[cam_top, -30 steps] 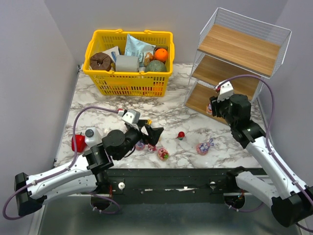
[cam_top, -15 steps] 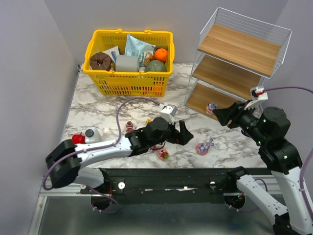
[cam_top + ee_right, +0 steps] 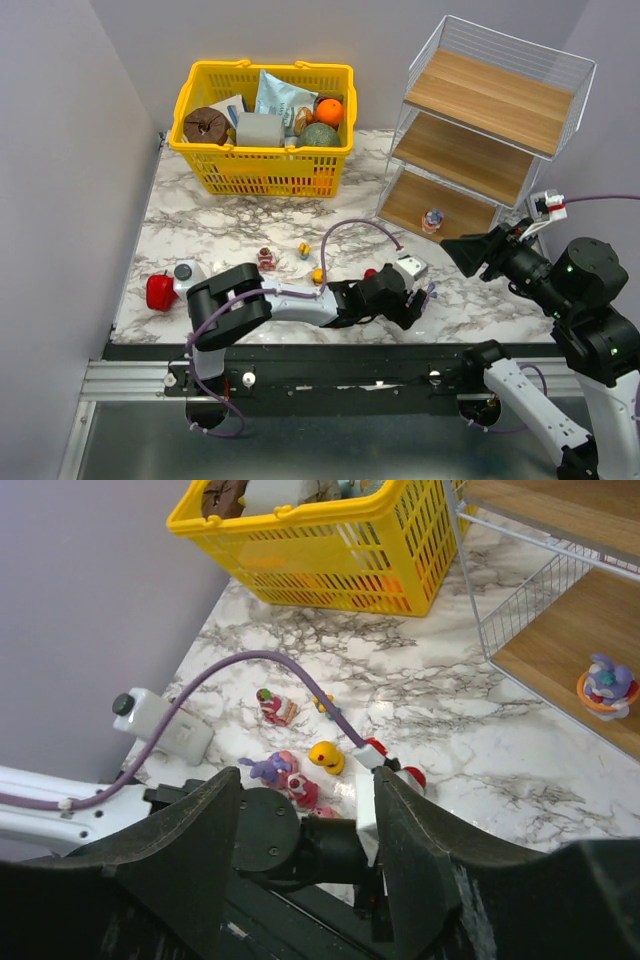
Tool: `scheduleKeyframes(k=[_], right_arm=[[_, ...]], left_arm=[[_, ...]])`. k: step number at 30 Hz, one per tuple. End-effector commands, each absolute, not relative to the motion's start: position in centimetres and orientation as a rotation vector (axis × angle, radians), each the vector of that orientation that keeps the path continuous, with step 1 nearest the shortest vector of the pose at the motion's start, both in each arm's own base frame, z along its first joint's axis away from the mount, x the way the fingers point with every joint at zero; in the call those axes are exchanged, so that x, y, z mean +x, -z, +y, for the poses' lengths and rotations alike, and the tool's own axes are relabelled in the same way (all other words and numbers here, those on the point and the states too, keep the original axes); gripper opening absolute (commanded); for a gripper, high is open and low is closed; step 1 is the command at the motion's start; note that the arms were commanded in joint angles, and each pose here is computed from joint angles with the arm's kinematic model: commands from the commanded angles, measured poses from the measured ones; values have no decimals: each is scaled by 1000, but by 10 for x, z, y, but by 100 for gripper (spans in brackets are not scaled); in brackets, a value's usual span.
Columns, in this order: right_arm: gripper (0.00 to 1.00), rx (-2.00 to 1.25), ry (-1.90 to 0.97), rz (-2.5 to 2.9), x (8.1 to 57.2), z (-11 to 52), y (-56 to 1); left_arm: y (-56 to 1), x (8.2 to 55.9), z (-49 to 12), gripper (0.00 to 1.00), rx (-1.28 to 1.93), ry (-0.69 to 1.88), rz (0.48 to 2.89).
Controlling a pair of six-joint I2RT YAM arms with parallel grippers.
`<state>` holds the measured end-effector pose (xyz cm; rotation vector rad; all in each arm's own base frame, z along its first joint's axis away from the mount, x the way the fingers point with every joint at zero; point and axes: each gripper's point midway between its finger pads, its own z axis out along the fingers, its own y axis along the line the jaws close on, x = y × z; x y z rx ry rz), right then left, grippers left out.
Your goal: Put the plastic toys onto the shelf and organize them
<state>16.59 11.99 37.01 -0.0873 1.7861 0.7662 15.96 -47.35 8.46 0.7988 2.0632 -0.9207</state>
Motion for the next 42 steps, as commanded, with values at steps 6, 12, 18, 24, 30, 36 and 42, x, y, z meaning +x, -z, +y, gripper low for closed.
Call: scheduleKeyframes(k=[6, 12, 18, 24, 30, 36, 42], right_arm=[[66, -153, -763, 1767, 140, 114, -377], [68, -155, -754, 1773, 139, 113, -373], [68, -146, -742, 1787, 141, 112, -367], [68, -135, -724, 1798, 144, 110, -361], [68, -120, -704, 1787, 143, 105, -364], [68, -114, -701, 1782, 144, 104, -364], [68, -104, -695, 1781, 142, 102, -365]], left_arm=[[-45, 182, -474, 84, 1096, 678, 1864], [-32, 173, -487, 83, 1163, 751, 1816], [-20, 177, -491, 69, 1133, 751, 1808], [-27, 183, -498, 44, 1085, 768, 1760], [-34, 190, -503, 23, 1042, 764, 1735], [-41, 196, -507, 36, 999, 757, 1722], [-33, 195, -511, 67, 1046, 750, 1709]])
